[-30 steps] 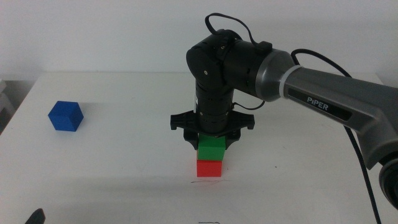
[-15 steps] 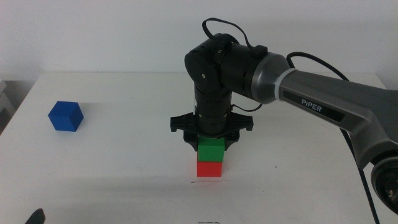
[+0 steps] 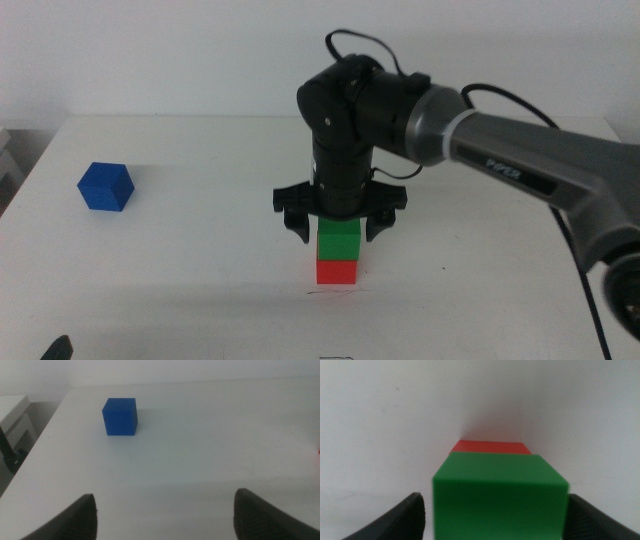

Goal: Stack red cubes first, then green, then blue cubes in a specific spot.

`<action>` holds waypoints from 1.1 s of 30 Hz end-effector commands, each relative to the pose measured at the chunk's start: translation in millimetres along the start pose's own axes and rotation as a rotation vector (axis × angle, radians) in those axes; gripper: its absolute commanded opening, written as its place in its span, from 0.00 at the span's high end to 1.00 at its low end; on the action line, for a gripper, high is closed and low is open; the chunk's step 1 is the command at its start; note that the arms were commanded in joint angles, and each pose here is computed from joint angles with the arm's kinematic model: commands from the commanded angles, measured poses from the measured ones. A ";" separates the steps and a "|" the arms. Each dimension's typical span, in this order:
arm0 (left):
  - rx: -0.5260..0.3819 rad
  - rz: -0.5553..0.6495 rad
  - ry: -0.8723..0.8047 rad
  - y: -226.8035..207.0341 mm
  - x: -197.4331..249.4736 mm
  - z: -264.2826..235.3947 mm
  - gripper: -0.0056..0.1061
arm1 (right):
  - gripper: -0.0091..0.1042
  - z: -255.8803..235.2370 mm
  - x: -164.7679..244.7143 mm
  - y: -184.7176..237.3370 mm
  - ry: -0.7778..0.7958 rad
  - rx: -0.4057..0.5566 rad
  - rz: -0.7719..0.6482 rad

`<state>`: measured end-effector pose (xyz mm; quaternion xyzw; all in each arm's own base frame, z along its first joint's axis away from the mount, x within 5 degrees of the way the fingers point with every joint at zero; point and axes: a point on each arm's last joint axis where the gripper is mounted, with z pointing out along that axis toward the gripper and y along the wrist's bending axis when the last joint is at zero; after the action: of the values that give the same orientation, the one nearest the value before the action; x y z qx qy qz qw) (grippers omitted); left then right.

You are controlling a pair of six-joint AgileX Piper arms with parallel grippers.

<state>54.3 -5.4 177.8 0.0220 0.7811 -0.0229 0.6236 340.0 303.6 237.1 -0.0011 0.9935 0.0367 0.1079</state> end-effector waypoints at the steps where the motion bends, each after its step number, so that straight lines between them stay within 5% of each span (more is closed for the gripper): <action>1: -0.012 -0.015 -0.104 1.0 -8.2 -2.2 0.11 | 0.19 -60.0 -1.3 -8.7 -0.090 -0.062 0.000; 9: -0.012 -0.015 -0.104 1.0 -8.2 -2.2 0.11 | 0.19 -149.8 12.8 -36.9 -0.234 -0.135 -0.025; 16: -0.012 -0.015 -0.104 1.0 -8.2 -2.2 0.11 | 0.19 -212.3 57.3 -95.8 -0.413 -0.201 -0.215; 26: -0.012 -0.015 -0.104 1.0 -8.2 -2.2 0.11 | 0.20 -240.7 173.0 -216.9 -0.804 -0.305 -0.414; 33: -0.012 -0.015 -0.104 1.0 -8.2 -2.2 0.11 | 0.28 -244.3 218.2 -237.3 -0.935 -0.355 -0.469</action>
<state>54.3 -5.4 177.8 0.0220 0.7811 -0.0229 0.6236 78.6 50.9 398.5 -0.2217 0.8236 0.1686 0.4941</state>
